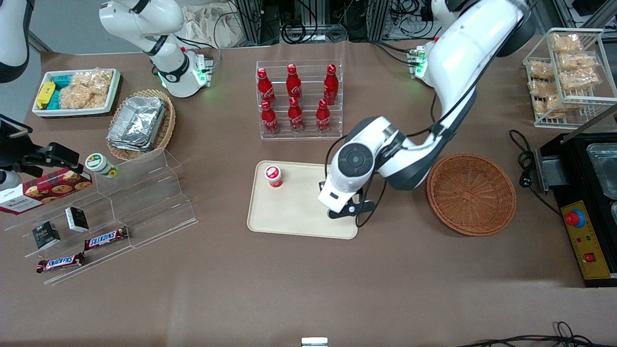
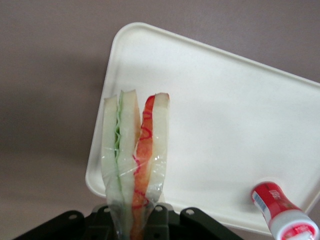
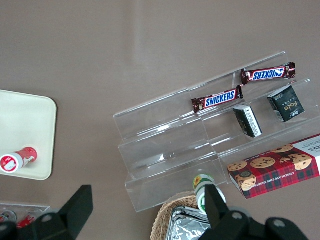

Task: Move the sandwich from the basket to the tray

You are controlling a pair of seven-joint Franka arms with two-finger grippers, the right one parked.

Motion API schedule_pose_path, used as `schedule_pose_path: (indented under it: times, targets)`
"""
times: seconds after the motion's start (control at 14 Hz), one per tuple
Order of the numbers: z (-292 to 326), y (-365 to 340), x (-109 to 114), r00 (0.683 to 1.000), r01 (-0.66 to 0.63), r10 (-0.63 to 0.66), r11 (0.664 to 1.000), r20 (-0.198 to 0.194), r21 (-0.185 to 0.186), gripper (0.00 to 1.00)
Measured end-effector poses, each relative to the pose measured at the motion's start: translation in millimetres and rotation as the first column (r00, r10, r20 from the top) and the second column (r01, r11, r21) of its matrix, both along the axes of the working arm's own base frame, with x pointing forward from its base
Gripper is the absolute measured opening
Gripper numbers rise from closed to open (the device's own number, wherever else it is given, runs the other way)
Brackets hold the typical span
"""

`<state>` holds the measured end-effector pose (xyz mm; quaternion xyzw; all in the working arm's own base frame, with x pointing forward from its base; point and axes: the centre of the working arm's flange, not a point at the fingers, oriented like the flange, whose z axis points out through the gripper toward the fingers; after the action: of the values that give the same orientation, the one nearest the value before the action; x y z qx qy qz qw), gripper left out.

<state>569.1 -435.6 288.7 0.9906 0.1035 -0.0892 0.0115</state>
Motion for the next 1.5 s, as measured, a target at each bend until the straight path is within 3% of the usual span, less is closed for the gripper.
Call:
schedule_pose_path:
  times: [0.14,0.5,0.79,0.93,1.14,1.29,1.5]
  targets:
    - [-32,1,2,1.000,-0.002,0.002,1.000,-0.025,0.001,0.17]
    - [-60,0,8,1.000,-0.022,0.022,1.000,0.012,-0.001,0.19]
    - [-51,-2,14,0.997,-0.075,0.076,0.997,0.031,-0.006,0.52]
    - [-23,-2,21,0.990,-0.126,0.126,0.992,0.064,-0.016,0.72]
    - [66,8,21,0.971,-0.210,0.204,0.977,0.128,0.038,1.00]
    - [140,26,11,0.955,-0.250,0.232,0.965,0.187,0.081,1.00]
    - [232,75,6,0.915,-0.331,0.296,0.939,0.275,0.090,1.00]
